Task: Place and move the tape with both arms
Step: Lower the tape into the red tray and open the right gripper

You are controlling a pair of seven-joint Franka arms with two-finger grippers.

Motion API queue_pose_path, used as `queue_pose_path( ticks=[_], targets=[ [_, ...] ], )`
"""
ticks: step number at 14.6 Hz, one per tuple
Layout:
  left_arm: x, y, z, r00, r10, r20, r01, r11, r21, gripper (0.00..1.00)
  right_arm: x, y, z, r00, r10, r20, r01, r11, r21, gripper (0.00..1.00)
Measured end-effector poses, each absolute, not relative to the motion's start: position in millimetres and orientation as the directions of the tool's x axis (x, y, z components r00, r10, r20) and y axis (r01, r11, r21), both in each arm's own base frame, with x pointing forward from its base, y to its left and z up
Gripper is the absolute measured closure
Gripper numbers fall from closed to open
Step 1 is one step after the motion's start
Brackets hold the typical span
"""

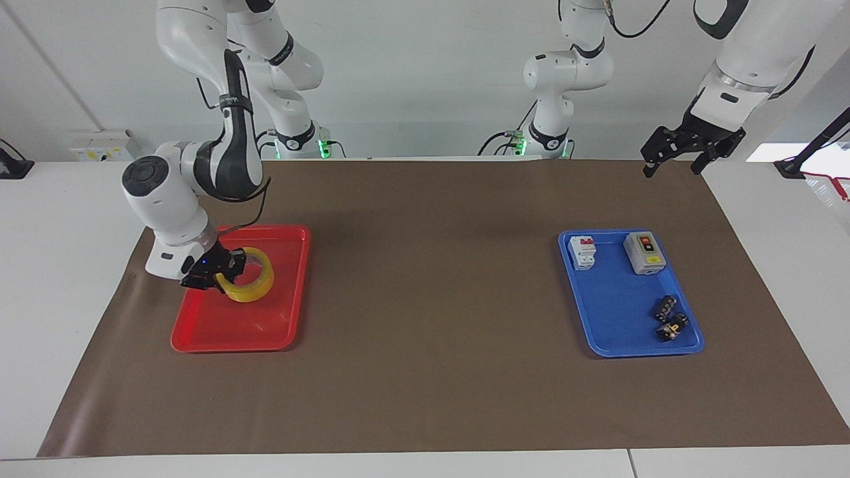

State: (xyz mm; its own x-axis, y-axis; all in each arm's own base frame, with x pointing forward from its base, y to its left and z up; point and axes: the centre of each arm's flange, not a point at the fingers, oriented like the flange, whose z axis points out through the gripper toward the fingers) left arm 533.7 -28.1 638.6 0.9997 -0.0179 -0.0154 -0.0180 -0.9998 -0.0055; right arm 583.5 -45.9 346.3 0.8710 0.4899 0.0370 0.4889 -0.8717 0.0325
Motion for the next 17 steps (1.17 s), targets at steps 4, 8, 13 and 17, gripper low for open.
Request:
queue_pose_path(
  ticks=[4, 8, 13, 17],
  targets=[
    [533.7, -28.1, 638.6, 1.0, -0.018, -0.015, -0.018, -1.0, -0.005, 0.0, 569.1, -43.7, 328.7, 0.868, 0.492, 0.063, 0.49, -0.871, 0.049, 0.78],
    [533.7, -28.1, 638.6, 1.0, -0.018, -0.015, -0.018, -1.0, -0.005, 0.0, 566.5, -49.6, 322.9, 0.872, 0.485, 0.069, 0.482, -0.875, 0.053, 0.78],
    [533.6, -28.1, 638.6, 1.0, -0.018, -0.015, -0.018, -1.0, -0.005, 0.0, 564.4, -56.3, 318.8, 0.871, 0.485, 0.081, 0.481, -0.874, 0.063, 0.78],
    [533.6, -28.1, 638.7, 1.0, -0.018, -0.015, -0.018, -1.0, -0.005, 0.0, 563.2, -59.3, 314.8, 0.873, 0.48, 0.084, 0.476, -0.877, 0.065, 0.52]
  ],
)
